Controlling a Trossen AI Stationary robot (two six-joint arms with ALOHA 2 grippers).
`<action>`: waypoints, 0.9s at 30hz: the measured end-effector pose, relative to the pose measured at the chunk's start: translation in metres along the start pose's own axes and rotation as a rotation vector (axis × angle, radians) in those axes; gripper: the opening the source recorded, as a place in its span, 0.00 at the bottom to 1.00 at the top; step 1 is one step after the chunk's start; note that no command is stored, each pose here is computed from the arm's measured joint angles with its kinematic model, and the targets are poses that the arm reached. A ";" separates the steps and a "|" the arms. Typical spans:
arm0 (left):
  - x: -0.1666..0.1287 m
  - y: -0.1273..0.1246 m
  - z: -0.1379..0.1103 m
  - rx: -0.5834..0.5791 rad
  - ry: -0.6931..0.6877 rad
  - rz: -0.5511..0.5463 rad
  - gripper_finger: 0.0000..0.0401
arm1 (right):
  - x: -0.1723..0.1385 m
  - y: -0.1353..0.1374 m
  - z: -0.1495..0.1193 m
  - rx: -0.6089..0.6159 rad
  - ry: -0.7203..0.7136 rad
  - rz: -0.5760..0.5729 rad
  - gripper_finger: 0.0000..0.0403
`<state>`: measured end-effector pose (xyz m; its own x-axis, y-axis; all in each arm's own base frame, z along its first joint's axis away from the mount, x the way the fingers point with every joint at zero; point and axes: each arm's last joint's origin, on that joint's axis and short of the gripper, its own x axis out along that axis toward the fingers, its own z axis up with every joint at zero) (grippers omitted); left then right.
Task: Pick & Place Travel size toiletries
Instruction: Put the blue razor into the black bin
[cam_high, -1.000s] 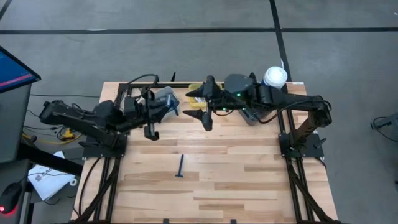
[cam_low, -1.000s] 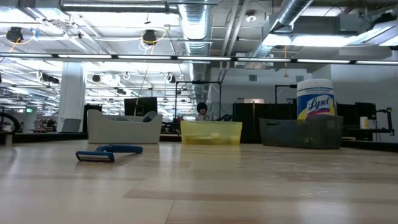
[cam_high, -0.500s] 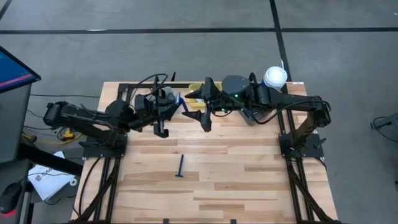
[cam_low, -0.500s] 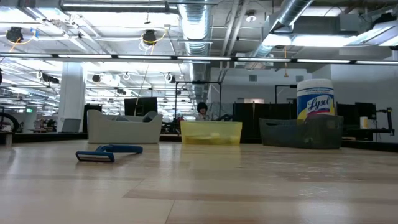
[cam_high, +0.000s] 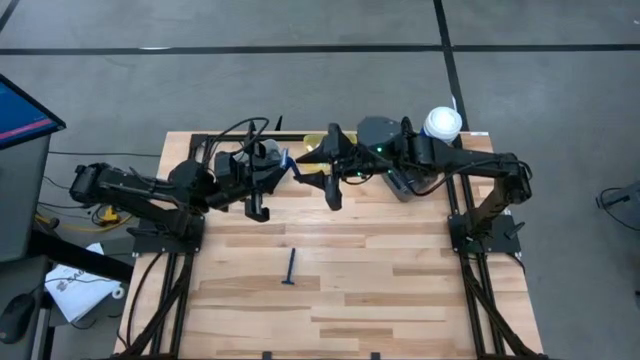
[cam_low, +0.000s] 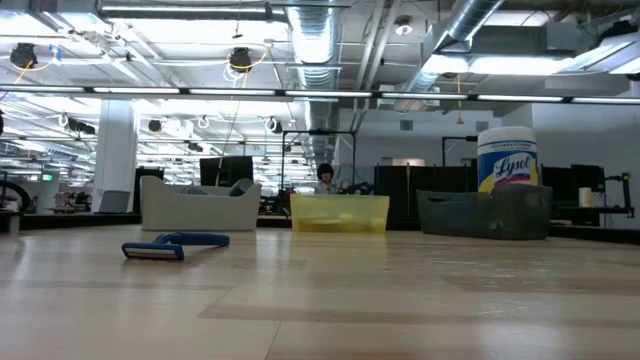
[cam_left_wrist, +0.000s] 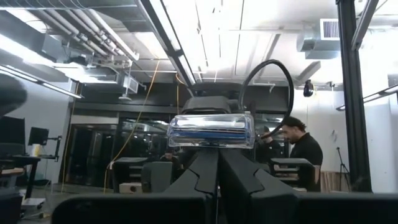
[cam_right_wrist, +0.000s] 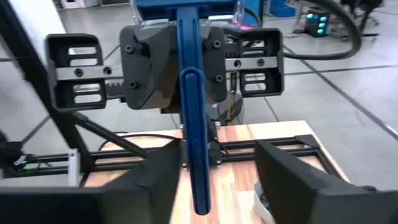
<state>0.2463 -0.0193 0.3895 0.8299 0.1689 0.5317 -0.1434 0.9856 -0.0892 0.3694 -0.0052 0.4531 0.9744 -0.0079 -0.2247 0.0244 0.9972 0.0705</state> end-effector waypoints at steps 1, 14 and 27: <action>0.000 0.000 0.000 0.000 0.000 0.000 0.00 | 0.000 -0.001 0.000 0.001 0.001 0.016 0.44; 0.000 0.000 -0.002 0.003 0.014 -0.008 0.00 | 0.018 -0.005 -0.008 0.032 0.022 0.156 0.07; -0.004 0.004 0.001 0.023 0.069 0.126 0.05 | -0.027 -0.042 0.009 0.083 0.014 -0.110 0.03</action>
<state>0.2420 -0.0158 0.3879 0.8395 0.2923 0.4580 -0.2609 0.9563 -0.1320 0.3439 -0.0471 0.4647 0.9615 -0.1154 -0.2493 0.1499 0.9809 0.1243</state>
